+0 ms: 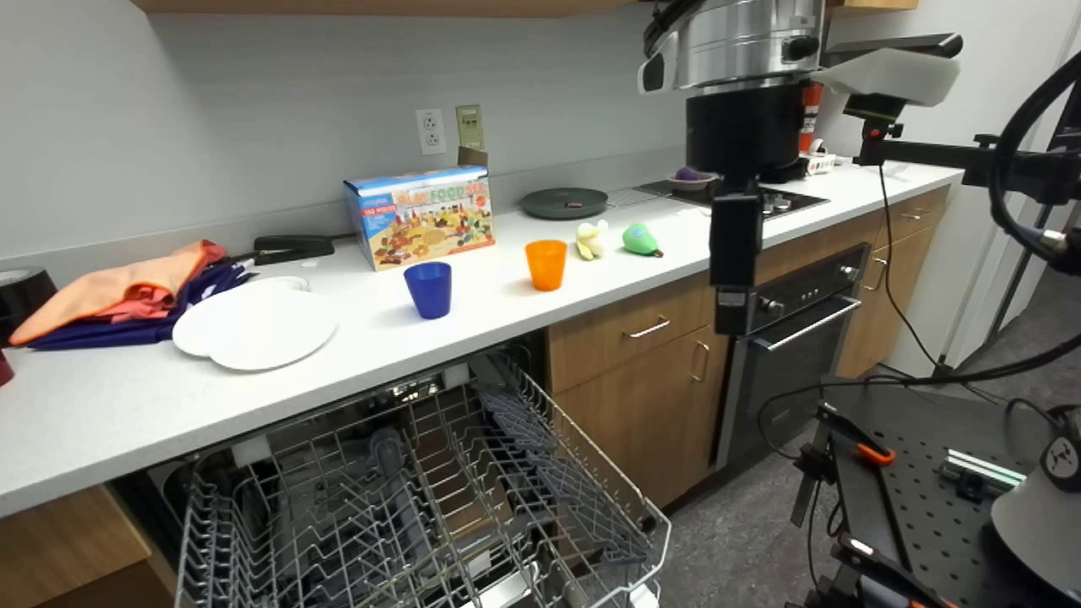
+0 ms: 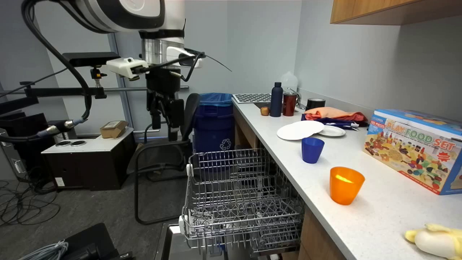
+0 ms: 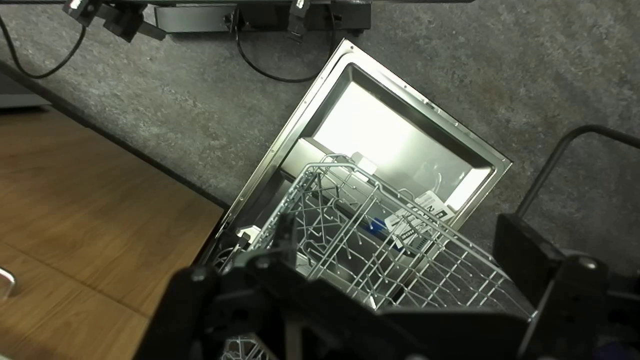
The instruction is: Pick up the blue cup from the counter and put it in the dishwasher machine
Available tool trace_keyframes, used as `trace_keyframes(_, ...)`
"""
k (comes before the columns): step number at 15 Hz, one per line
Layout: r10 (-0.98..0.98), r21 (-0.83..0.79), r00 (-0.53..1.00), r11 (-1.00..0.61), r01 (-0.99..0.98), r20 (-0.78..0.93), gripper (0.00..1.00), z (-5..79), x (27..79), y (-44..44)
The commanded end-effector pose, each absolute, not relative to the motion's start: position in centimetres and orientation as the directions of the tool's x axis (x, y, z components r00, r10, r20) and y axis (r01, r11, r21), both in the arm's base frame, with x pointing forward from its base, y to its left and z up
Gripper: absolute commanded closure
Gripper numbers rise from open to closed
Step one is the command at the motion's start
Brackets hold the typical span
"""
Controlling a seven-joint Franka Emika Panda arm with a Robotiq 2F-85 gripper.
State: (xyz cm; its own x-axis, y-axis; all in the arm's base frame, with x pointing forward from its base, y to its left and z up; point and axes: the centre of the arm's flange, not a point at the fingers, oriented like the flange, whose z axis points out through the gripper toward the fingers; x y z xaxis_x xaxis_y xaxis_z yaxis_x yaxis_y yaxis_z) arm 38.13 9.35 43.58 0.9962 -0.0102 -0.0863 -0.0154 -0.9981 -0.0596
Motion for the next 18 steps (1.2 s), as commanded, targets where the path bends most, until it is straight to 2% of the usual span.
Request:
trace_keyframes(1,-0.051,-0.056,0.997,-0.997,-0.055,-0.061,0.0,43.8,40.8,9.9)
trace_keyframes(18,-0.412,-0.093,0.911,-0.908,-0.408,0.03,0.0,44.2,60.3,7.6)
